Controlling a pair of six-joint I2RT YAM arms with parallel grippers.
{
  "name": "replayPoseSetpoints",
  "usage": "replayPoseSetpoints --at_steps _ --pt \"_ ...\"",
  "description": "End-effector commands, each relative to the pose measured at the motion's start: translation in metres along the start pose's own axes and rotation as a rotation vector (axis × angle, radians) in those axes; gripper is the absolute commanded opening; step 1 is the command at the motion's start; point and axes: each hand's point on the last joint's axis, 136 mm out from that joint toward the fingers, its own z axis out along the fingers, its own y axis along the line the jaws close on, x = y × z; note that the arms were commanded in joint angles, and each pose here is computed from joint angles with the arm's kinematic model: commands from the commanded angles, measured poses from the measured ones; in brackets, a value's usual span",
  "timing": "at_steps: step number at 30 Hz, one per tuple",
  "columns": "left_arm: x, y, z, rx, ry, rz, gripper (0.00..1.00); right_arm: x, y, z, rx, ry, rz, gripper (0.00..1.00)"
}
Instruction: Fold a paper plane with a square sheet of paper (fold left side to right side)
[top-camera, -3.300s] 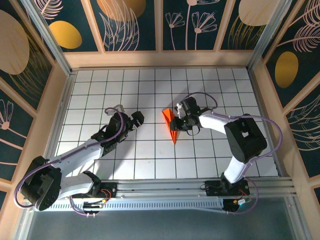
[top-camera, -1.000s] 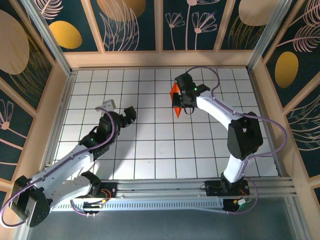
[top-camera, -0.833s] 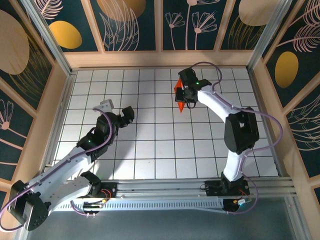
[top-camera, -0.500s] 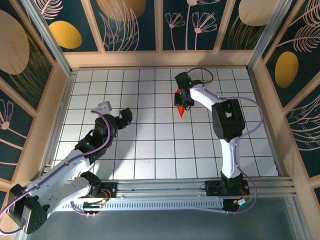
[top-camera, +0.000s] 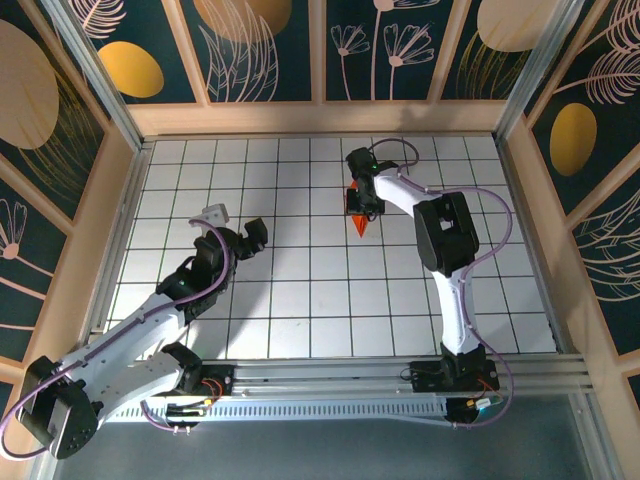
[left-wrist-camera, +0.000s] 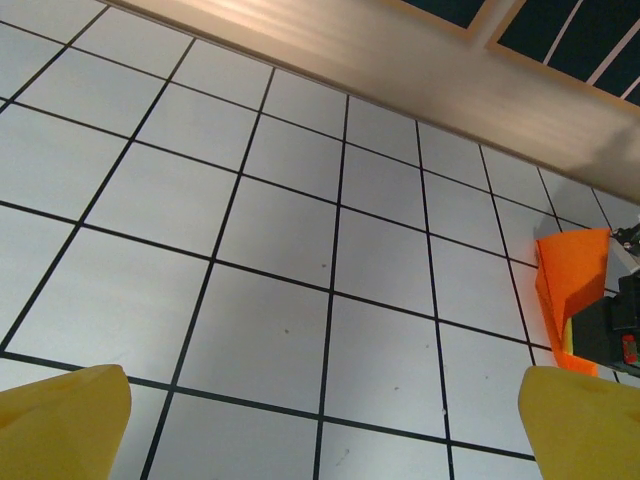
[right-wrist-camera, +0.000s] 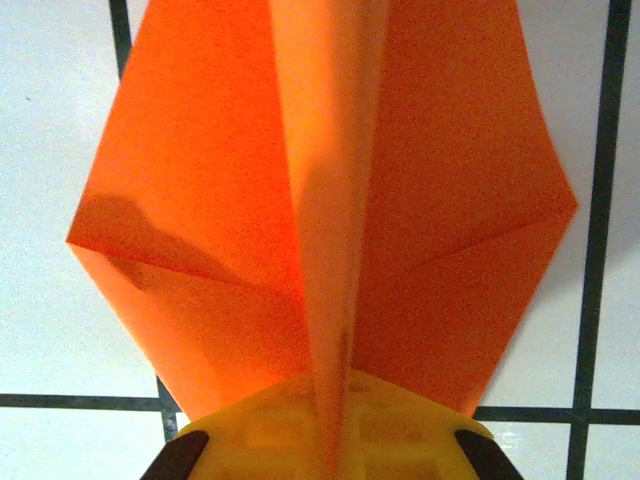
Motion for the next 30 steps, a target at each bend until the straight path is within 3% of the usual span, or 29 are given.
replayPoseSetpoints --at_steps 1,6,14,26,30 --pt "-0.003 0.001 0.000 -0.008 -0.009 0.010 0.99 -0.001 -0.006 0.006 0.031 0.007 -0.002 0.03" --pt "-0.005 0.003 -0.001 -0.020 -0.015 0.021 0.99 0.005 -0.005 0.012 0.032 0.017 -0.005 0.17" --pt "-0.021 0.021 -0.004 -0.153 -0.054 0.109 0.99 0.004 -0.003 0.007 0.052 -0.005 -0.026 0.40" --pt "-0.024 0.008 0.015 -0.100 -0.013 0.058 0.99 -0.006 0.008 -0.036 0.027 -0.076 -0.035 0.43" --pt "-0.024 0.013 0.025 -0.093 0.013 0.024 0.99 -0.002 0.011 -0.053 0.010 -0.090 -0.035 0.49"
